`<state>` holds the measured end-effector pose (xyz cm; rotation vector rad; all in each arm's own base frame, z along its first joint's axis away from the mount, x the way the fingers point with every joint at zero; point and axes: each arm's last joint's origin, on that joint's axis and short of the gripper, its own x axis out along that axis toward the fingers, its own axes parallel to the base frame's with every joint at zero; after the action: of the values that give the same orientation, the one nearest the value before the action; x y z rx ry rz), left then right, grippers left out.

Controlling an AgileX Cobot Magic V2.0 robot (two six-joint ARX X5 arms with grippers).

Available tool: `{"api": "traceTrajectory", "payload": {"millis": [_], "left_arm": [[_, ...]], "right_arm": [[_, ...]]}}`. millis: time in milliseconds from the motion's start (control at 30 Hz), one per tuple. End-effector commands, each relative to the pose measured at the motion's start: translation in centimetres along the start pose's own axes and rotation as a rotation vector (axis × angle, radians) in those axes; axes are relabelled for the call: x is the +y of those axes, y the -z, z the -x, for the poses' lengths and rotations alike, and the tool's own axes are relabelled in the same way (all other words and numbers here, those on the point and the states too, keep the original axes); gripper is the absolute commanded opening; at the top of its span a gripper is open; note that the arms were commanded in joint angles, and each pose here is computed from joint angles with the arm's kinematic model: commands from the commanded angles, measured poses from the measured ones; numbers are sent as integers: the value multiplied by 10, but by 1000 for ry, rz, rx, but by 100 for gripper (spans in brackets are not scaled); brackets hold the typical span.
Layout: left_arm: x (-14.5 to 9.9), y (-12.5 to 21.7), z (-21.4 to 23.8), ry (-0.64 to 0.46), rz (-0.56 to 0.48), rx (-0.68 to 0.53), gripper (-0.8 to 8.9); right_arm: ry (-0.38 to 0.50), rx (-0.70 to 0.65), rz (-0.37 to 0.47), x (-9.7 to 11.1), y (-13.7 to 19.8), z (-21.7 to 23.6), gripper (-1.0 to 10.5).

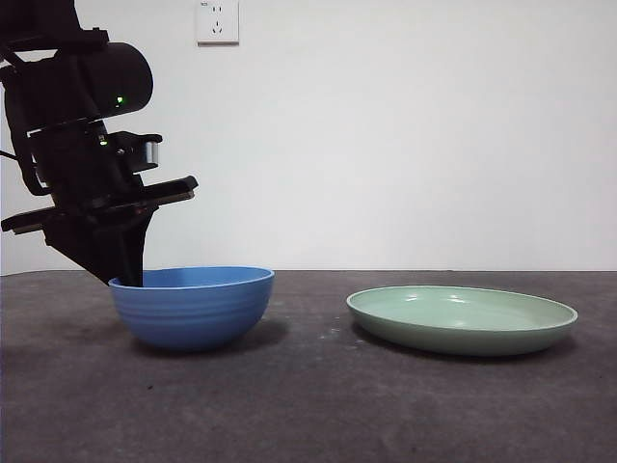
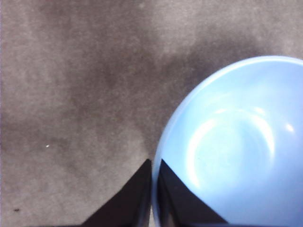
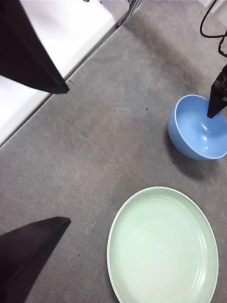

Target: Pick up the blue bowl, put it on the green plate, put it on desk

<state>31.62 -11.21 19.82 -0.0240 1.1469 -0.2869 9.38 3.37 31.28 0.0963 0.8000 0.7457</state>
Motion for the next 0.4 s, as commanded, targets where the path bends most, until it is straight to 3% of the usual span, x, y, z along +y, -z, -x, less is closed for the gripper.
{"api": "traceTrajectory", "payload": {"millis": [33,400], "left_arm": [[-5,-7,5,24,10,-29,10],[-50,-26,52,121,-67,-139,11]], "right_arm": [[-3,-17,8,2,-4,3,417],[36,-15,-1,1,-4,3,417]]}}
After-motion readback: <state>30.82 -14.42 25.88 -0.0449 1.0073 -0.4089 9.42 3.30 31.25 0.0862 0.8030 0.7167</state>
